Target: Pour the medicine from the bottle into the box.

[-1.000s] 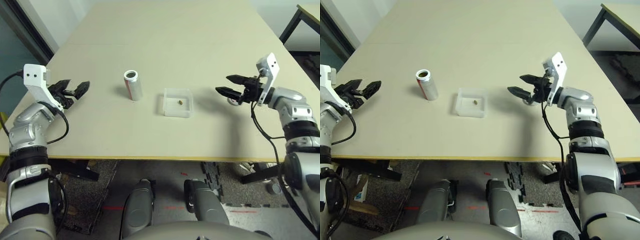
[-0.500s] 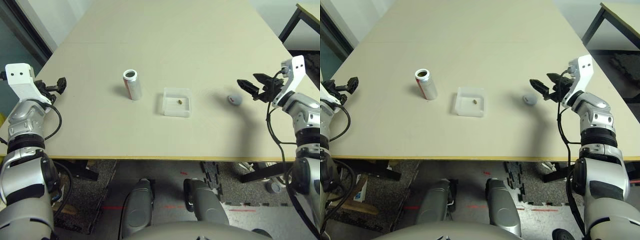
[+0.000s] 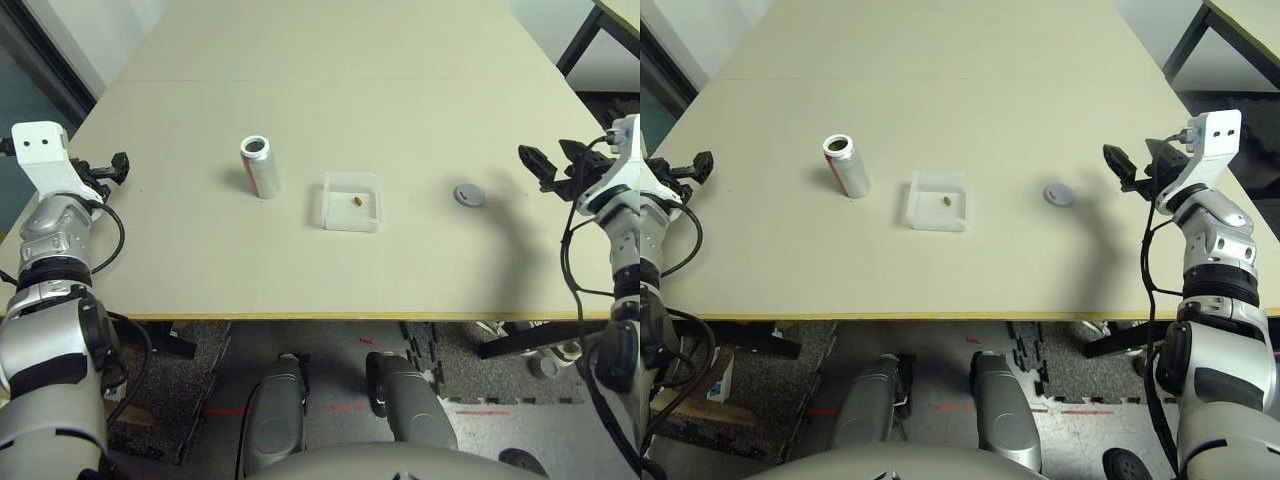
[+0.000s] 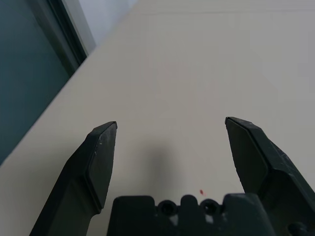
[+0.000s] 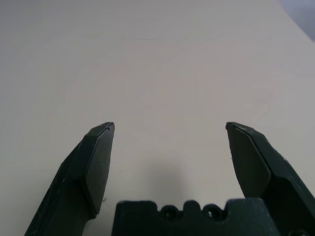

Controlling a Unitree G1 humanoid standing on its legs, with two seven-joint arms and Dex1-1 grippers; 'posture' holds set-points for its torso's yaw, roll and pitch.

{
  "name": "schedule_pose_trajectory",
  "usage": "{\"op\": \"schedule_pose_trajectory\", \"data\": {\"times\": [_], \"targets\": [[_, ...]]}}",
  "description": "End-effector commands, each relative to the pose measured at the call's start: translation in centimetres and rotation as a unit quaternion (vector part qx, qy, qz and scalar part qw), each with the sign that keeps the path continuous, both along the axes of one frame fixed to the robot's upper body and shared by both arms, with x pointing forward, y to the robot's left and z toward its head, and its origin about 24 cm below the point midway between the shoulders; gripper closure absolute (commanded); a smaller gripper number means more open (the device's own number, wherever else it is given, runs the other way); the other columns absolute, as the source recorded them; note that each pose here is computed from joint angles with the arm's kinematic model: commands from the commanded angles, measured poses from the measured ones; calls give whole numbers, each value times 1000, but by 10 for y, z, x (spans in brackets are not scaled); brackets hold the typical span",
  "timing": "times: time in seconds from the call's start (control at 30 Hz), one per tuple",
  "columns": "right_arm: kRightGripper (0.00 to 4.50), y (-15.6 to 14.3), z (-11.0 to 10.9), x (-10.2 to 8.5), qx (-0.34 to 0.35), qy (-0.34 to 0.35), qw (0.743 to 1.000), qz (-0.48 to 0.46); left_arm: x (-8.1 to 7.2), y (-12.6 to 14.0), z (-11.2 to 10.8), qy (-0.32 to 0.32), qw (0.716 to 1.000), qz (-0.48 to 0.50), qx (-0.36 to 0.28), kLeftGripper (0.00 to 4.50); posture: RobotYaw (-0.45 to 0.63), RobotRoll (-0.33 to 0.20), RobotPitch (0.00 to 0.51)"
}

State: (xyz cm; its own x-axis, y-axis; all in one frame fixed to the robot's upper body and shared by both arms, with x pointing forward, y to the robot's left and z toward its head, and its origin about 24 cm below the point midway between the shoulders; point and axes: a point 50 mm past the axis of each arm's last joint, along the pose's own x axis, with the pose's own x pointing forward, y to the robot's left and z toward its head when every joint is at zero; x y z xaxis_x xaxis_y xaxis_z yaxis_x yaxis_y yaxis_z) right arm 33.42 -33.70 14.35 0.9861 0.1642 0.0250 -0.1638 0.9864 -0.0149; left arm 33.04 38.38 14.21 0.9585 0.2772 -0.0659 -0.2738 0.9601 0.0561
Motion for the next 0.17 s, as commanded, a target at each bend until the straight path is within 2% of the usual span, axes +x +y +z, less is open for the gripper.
{"op": "schedule_pose_trajectory", "data": {"times": [0.03,0.17], "targets": [[0,-5,-8,-4,6,3,1000,-19,2,-1,0,4,1000,1,5,84,-100,0,182],[0,-6,-9,-5,7,3,1000,-24,3,-2,2,4,1000,-1,7,84,-98,0,181]]}}
